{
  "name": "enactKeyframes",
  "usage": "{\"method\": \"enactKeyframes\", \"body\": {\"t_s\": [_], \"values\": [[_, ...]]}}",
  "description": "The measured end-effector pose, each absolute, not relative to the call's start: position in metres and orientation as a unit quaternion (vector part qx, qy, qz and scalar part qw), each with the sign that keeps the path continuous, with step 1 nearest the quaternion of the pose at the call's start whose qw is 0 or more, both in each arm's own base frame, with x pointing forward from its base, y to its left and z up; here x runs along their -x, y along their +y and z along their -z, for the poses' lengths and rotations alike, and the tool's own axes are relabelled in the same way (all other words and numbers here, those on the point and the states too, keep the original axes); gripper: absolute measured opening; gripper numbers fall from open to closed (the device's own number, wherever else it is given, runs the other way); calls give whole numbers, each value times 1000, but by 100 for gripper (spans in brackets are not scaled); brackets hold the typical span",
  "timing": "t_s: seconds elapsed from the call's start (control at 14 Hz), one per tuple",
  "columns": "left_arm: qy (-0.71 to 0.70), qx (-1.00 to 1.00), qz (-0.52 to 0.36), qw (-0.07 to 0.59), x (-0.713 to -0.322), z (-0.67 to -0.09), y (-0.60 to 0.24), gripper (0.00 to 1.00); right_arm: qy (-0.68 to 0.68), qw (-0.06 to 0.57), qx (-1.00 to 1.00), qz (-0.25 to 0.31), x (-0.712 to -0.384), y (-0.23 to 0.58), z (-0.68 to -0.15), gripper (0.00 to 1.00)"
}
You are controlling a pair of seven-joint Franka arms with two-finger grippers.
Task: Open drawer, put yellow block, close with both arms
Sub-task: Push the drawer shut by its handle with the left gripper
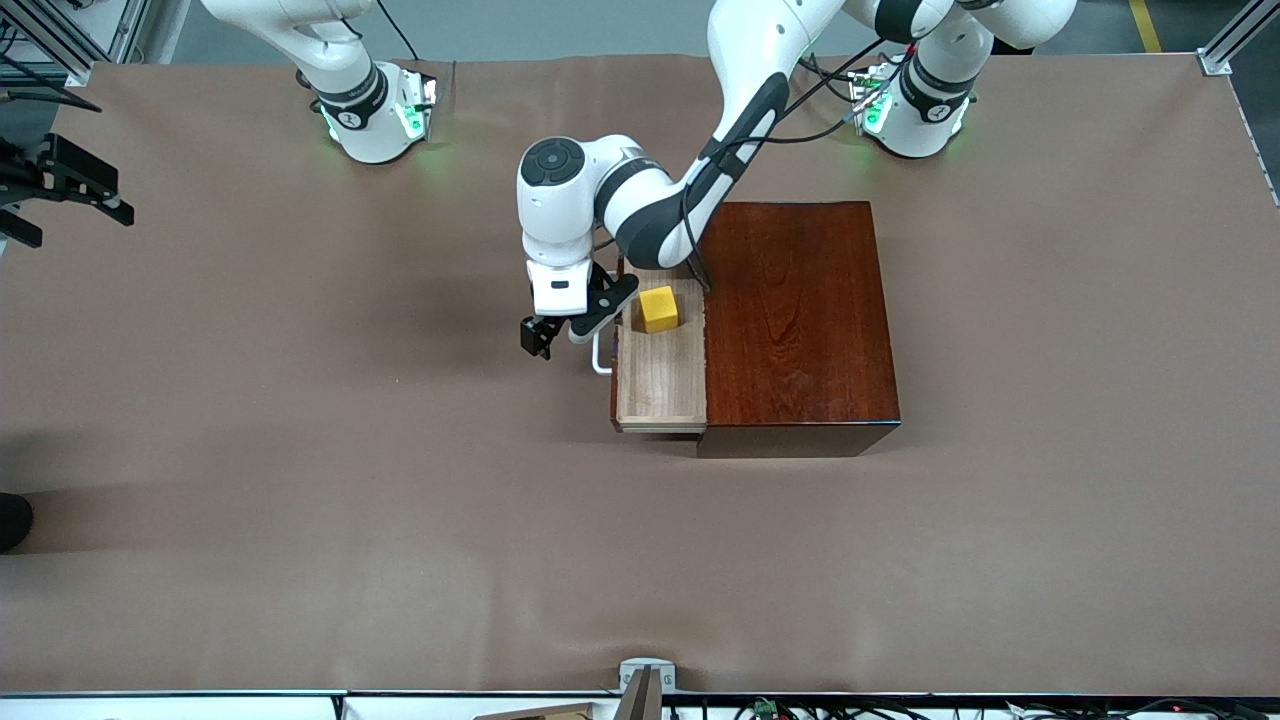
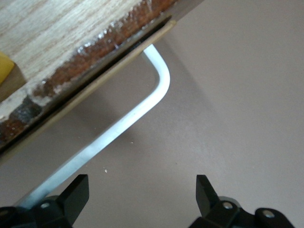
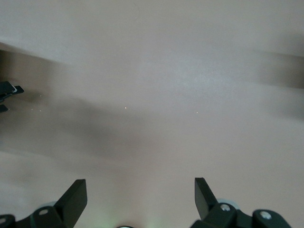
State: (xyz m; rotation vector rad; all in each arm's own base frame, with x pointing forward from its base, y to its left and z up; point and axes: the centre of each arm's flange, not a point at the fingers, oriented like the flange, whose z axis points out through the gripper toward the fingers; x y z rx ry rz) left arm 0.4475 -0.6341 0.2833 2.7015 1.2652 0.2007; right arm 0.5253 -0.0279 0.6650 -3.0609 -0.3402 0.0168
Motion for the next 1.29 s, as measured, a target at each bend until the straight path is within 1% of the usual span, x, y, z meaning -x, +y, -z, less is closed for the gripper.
{"method": "enactKeyframes", "body": {"t_s": [0.21,0.57,0.79,1.29], "values": [[433,-899,-67,21,-454,-274,-617,100,-113,30,993,-10,-530,-25,-663,100],[441,-895,-66,-17,-459,-269,-604,100,-72,30,997,-16,-530,-23,-662,100],[447,-891,-63,-41,-462,-266,-595,100,-70,31,997,-25,-528,-23,-660,100],[467,-877,-55,-101,-478,-258,-564,100,-70,30,997,-26,-528,-15,-660,100]]}}
